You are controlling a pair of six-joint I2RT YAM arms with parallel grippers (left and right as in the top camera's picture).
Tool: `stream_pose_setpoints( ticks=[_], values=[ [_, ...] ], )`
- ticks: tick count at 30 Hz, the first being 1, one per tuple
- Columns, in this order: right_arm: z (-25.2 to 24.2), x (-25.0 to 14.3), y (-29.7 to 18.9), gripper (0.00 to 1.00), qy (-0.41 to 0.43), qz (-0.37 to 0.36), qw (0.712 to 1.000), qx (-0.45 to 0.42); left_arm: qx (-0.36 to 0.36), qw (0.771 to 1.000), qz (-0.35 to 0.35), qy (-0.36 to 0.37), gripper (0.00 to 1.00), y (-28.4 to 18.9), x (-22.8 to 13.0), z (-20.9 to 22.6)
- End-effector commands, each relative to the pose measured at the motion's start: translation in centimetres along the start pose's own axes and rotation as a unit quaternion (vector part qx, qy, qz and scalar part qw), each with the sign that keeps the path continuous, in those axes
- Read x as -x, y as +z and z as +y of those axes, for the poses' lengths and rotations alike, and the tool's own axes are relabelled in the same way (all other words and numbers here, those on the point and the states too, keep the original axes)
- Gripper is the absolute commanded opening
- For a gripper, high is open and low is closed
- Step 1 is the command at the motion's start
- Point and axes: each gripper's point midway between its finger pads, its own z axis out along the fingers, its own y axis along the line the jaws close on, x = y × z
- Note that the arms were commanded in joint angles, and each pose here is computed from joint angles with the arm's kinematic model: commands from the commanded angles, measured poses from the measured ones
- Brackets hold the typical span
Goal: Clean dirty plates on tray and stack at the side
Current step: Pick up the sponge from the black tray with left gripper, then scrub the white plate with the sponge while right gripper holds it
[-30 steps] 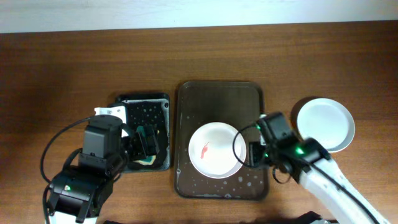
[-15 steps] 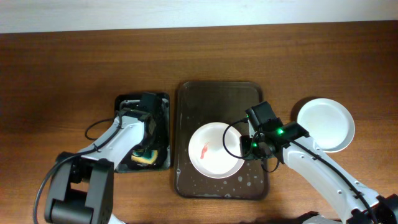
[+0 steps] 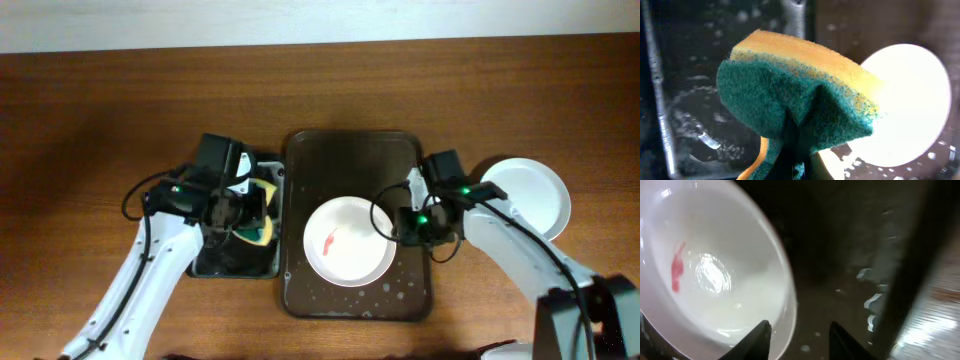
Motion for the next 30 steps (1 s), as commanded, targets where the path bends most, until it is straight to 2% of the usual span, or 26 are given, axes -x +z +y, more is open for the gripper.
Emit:
stream_pose_setpoints(
  ticks=[1,4,8,9,14,16,19,20,23,27,29,30],
  values=[
    [-0.2,0.6,2.5,0.32,0.009,0.016,1.000,-0.004,-0.055,0.998,-0.004,0.009,0.00,-0.6,0.0,-3.6],
    [-0.9,0.7,3.7,0.04,0.013,0.022,1.000,-0.015,-0.073,0.997,-0.002,0.006,0.00,0.1,-0.3,-6.4],
    [-2.3,0.8,3.5,0.04,0.078,0.011,0.995,-0.058,-0.096,0.994,0.035,-0.021,0.00,4.2,-1.4,-10.8],
    [-2.2,0.8,3.5,0.04,0.078,0.012,0.995,-0.058,-0.122,0.990,0.062,-0.024,0.00,6.5,-2.3,-13.2],
    [-2.3,0.4,3.5,0.04,0.080,0.020,0.995,-0.060,-0.148,0.976,0.145,-0.064,0.00,14.1,-6.0,-17.2],
    [-2.4,0.2,3.5,0.04,0.080,0.024,0.995,-0.061,-0.100,0.979,0.163,-0.070,0.00,16.7,-7.4,-15.3],
    [-2.4,0.0,3.5,0.04,0.081,0.028,0.994,-0.063,0.085,0.987,0.120,-0.070,0.00,17.3,-6.7,-7.5],
    [-2.4,0.0,3.5,0.04,0.082,0.028,0.994,-0.063,0.161,0.980,0.100,-0.064,0.00,16.5,-6.2,-4.3],
    [-2.4,0.0,3.5,0.04,0.082,0.028,0.994,-0.063,0.259,0.962,0.069,-0.047,0.00,14.7,-4.6,-0.4],
    [-2.6,0.0,3.4,0.04,0.081,0.027,0.994,-0.069,0.312,0.949,0.049,-0.016,0.00,12.9,-3.1,0.9],
    [-2.6,0.0,3.4,0.04,0.081,0.026,0.994,-0.069,0.257,0.964,0.064,-0.034,0.00,13.8,-3.2,-1.2],
    [-2.7,0.0,3.4,0.04,0.081,0.026,0.994,-0.070,0.198,0.975,0.086,-0.049,0.00,14.8,-3.8,-3.3]
  ],
)
